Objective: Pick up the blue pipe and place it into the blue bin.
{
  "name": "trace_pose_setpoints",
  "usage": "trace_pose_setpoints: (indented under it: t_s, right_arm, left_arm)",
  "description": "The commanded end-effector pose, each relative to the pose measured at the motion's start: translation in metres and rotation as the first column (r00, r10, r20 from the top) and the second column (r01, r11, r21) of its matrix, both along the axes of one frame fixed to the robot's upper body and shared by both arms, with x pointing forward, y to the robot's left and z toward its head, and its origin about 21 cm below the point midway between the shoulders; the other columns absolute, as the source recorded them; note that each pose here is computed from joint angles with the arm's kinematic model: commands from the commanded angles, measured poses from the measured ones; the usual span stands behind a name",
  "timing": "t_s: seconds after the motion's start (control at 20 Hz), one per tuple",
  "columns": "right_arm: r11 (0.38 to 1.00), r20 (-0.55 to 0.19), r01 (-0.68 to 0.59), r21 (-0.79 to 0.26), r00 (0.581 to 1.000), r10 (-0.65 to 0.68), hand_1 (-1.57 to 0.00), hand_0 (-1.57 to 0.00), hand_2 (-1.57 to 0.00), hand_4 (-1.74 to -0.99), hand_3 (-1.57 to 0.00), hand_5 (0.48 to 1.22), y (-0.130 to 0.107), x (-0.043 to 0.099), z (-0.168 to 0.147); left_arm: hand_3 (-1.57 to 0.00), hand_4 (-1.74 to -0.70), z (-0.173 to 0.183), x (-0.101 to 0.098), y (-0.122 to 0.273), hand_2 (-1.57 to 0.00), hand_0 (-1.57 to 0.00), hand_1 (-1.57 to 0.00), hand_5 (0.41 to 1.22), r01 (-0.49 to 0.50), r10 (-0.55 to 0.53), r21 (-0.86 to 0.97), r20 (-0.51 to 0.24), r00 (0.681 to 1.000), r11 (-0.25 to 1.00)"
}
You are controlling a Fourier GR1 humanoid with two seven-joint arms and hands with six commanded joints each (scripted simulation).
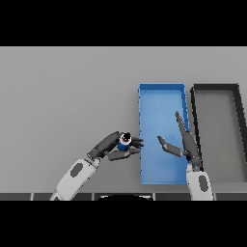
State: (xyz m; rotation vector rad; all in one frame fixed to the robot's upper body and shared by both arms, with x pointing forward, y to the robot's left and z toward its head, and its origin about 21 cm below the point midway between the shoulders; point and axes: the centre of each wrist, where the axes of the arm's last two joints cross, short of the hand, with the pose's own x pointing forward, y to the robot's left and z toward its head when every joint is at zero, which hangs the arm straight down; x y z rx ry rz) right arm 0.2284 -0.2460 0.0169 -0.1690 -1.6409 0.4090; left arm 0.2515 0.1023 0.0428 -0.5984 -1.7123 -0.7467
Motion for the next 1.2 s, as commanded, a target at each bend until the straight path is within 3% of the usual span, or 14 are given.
trace_pose_setpoints:
  t_s: [0.0,0.2,0.35,0.55,0.7,0.95,1.0,1.15]
  right_arm:
    - [1.0,-0.002,-0.01,0.002,1.0,0.01,0.0,0.0,0.0,-1.124,0.0,0.578,0.0,0.003,0.001]
    - [0.998,-0.01,-0.064,0.007,0.998,0.064,0.0,0.0,0.0,-1.133,0.0,0.578,-0.002,0.02,-0.002]
    - [0.996,0.006,-0.089,0.019,0.996,0.089,0.0,0.0,0.0,-1.191,0.0,0.577,-0.006,0.021,-0.008]
    - [0.962,0.156,-0.217,0.168,0.969,0.191,-0.02,0.0,-0.03,-1.172,0.0,0.579,-0.012,0.026,0.014]
    - [0.925,0.223,-0.346,0.158,0.925,0.308,-0.01,0.0,-0.02,-1.163,0.0,0.592,-0.017,0.03,0.046]
    - [0.841,0.182,-0.539,0.036,0.831,0.525,0.0,0.0,0.0,-1.194,0.0,0.543,-0.005,0.03,0.105]
    - [0.813,0.199,-0.582,0.005,0.797,0.57,0.0,0.0,0.0,-1.205,0.0,0.539,0.001,0.028,0.115]
    - [0.745,0.187,-0.666,-0.038,0.727,0.66,0.0,0.0,0.0,-1.246,0.0,0.526,0.016,0.026,0.13]
  left_arm:
    - [-1.57,-1.47,0.0,0.002,0.003,-1.57,-1.57,-1.57,1.22,-0.004,0.004,0.003,-0.007,1.0,1.0]
    - [-1.57,-1.47,0.002,0.001,0.0,-1.57,-1.57,-1.57,1.22,0.003,-0.003,0.016,-0.016,1.0,1.0]
    - [-1.57,-1.47,-0.003,0.0,0.006,-1.57,-1.57,-1.57,1.22,0.0,0.001,0.014,-0.01,1.0,1.0]
    - [-1.57,-1.47,-0.001,0.002,0.006,-1.57,-1.57,-1.57,1.221,0.003,-0.003,0.013,0.009,1.0,1.0]
    - [-1.57,-1.47,-0.001,-0.002,0.005,-1.57,-1.57,-1.57,1.221,0.007,-0.007,0.02,0.002,1.0,1.0]
    - [-1.57,-1.47,0.0,0.002,0.007,-1.57,-1.57,-1.57,1.221,-0.004,0.004,0.04,0.0,1.0,0.999]
    - [-1.57,-1.47,-0.002,-0.001,0.006,-1.57,-1.57,-1.57,1.221,0.004,-0.004,0.041,-0.002,1.0,0.999]
    - [-1.57,-1.47,-0.001,-0.002,0.004,-1.57,-1.57,-1.57,1.221,0.013,-0.013,0.047,0.014,1.0,0.999]
